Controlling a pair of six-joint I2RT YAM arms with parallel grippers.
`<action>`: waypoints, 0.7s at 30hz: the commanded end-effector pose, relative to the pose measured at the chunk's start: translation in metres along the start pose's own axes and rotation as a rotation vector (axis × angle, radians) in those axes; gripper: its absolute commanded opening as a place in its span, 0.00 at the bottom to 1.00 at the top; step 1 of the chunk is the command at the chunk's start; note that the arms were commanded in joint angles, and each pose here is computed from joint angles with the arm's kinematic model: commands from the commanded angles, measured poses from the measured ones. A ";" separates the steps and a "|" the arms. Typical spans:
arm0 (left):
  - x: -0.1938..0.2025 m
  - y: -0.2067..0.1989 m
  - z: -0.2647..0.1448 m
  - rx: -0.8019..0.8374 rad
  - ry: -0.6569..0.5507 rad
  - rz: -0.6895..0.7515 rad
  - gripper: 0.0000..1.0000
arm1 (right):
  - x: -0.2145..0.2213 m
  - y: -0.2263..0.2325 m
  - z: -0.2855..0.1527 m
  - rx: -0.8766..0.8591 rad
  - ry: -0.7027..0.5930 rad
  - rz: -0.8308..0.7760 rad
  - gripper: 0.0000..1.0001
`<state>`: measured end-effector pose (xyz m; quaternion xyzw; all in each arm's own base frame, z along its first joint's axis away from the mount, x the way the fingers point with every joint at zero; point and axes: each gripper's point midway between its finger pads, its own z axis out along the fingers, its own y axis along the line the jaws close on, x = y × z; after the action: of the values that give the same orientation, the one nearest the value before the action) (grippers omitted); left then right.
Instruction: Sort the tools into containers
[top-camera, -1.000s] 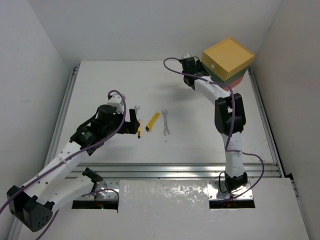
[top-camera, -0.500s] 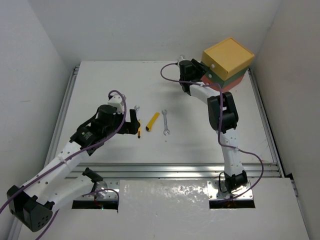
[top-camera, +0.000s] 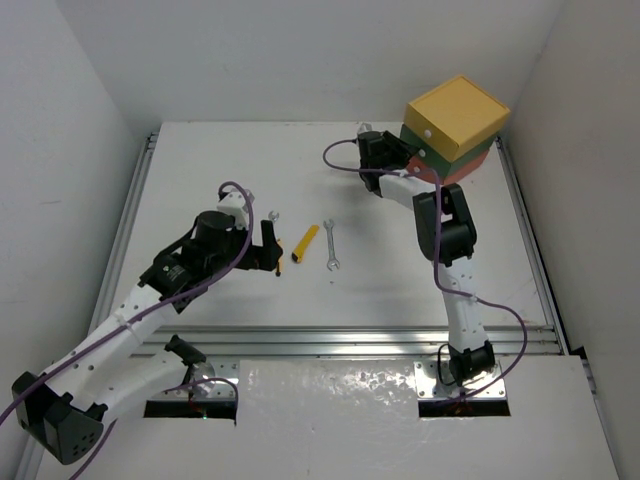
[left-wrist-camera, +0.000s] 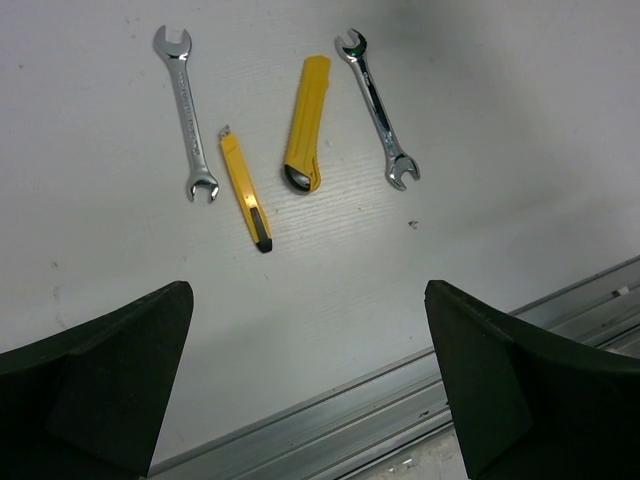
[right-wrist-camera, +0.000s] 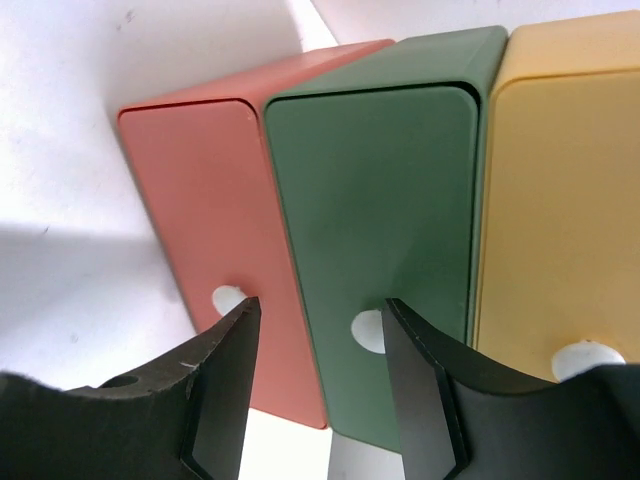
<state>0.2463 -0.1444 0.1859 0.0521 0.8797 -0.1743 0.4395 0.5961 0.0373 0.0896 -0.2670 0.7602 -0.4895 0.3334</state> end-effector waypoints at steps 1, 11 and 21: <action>-0.009 -0.011 -0.002 0.043 -0.043 0.003 1.00 | 0.002 -0.021 -0.009 0.013 -0.001 0.048 0.52; -0.008 -0.015 -0.003 0.061 -0.040 0.012 1.00 | 0.009 -0.026 -0.016 0.028 0.001 0.102 0.49; -0.007 -0.017 -0.004 0.068 -0.041 0.016 1.00 | 0.032 -0.014 -0.058 -0.183 0.179 0.911 0.47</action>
<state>0.2418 -0.1516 0.1862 0.0650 0.8787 -0.1842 0.4357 0.5433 0.0388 0.0928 -0.0780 0.8557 -0.3461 0.3766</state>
